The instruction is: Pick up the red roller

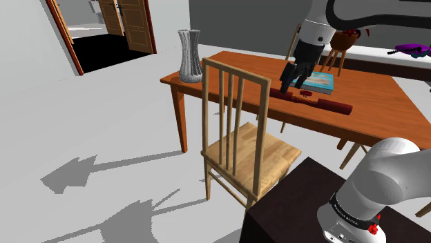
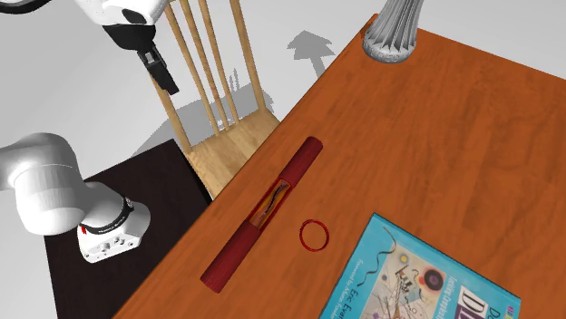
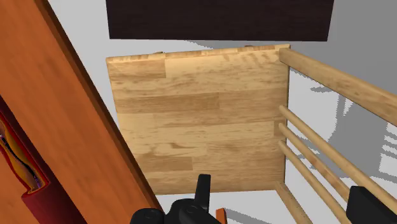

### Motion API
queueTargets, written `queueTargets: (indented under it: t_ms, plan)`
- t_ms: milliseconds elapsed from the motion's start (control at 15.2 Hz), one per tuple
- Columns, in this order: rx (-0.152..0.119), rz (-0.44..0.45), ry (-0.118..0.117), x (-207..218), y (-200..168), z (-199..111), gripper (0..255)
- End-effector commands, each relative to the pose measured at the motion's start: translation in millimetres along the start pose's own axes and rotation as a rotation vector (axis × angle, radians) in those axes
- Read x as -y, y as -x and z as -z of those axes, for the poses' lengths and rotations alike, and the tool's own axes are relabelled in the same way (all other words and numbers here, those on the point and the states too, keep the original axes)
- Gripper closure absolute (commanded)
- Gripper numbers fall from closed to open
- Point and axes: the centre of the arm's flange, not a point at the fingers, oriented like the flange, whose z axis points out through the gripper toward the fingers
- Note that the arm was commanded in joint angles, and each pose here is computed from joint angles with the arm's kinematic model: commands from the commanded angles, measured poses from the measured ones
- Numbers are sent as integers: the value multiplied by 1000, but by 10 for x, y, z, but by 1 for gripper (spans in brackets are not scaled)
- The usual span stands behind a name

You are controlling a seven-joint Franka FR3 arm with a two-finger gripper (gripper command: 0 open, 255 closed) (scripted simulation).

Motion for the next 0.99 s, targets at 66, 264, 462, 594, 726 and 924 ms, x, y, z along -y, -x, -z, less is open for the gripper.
queueTargets:
  t_ms: [66,264,462,594,726,924]
  plan:
    - [4,14,0,-124,-9,-44,0]
    - [18,55,0,-497,-43,-176,0]
    - [31,96,0,-867,-92,-309,0]
    - [40,123,0,-1113,-131,-398,0]
    - [49,150,0,-1358,-177,-488,0]
    - [62,191,0,-1722,-256,-623,0]
